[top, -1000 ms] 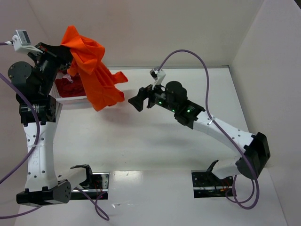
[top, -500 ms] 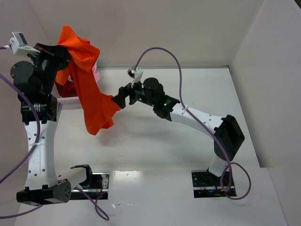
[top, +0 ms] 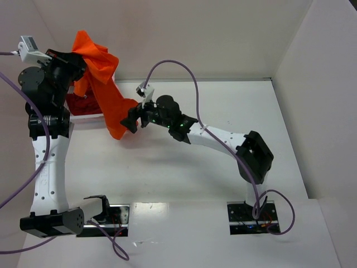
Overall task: Fold and stack the t-shirts
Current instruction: Move the tshirt to the center of the board
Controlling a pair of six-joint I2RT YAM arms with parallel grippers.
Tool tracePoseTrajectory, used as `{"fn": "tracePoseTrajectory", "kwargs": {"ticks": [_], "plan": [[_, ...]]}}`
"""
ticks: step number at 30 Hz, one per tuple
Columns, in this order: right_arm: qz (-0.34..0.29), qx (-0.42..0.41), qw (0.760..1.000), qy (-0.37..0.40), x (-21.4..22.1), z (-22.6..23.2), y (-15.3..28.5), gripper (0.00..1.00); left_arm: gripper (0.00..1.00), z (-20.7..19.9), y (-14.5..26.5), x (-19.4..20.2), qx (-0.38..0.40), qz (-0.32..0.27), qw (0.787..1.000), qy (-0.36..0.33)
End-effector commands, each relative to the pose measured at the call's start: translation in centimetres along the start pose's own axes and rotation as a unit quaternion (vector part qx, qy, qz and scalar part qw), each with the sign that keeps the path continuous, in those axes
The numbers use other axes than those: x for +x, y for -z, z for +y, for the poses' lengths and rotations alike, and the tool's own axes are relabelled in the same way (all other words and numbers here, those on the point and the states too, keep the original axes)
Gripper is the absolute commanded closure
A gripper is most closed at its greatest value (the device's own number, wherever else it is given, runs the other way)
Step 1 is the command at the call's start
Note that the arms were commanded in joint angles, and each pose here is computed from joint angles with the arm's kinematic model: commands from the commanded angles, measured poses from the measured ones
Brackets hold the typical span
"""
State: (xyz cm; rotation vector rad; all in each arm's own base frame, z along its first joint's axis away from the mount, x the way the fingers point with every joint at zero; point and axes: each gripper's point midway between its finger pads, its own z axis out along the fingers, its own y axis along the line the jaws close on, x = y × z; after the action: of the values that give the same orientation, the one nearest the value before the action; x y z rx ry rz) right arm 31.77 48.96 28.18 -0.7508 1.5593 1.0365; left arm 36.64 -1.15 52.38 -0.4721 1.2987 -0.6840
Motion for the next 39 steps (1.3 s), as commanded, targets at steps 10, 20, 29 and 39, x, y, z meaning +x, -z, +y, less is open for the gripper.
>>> {"fn": "tracePoseTrajectory", "kwargs": {"ticks": [10,20,29,39], "plan": [[-0.022,0.095,0.993,0.060,-0.7,-4.1,-1.7,0.00,1.00,-6.1,1.8,-4.2,0.084,-0.041,0.996,-0.013],[-0.031,0.019,0.999,-0.006,-0.3,-4.9,-3.1,0.00,1.00,-8.0,2.9,-4.0,0.114,-0.027,0.993,0.002],[-0.066,0.022,0.997,-0.028,-2.1,-5.4,-5.2,0.98,1.00,-8.7,4.3,-4.7,0.114,-0.038,0.993,0.006],[-0.140,0.152,0.977,0.046,-12.9,-7.8,1.9,0.98,1.00,-1.1,3.0,-5.2,-0.040,-0.095,0.993,-0.054]]}}
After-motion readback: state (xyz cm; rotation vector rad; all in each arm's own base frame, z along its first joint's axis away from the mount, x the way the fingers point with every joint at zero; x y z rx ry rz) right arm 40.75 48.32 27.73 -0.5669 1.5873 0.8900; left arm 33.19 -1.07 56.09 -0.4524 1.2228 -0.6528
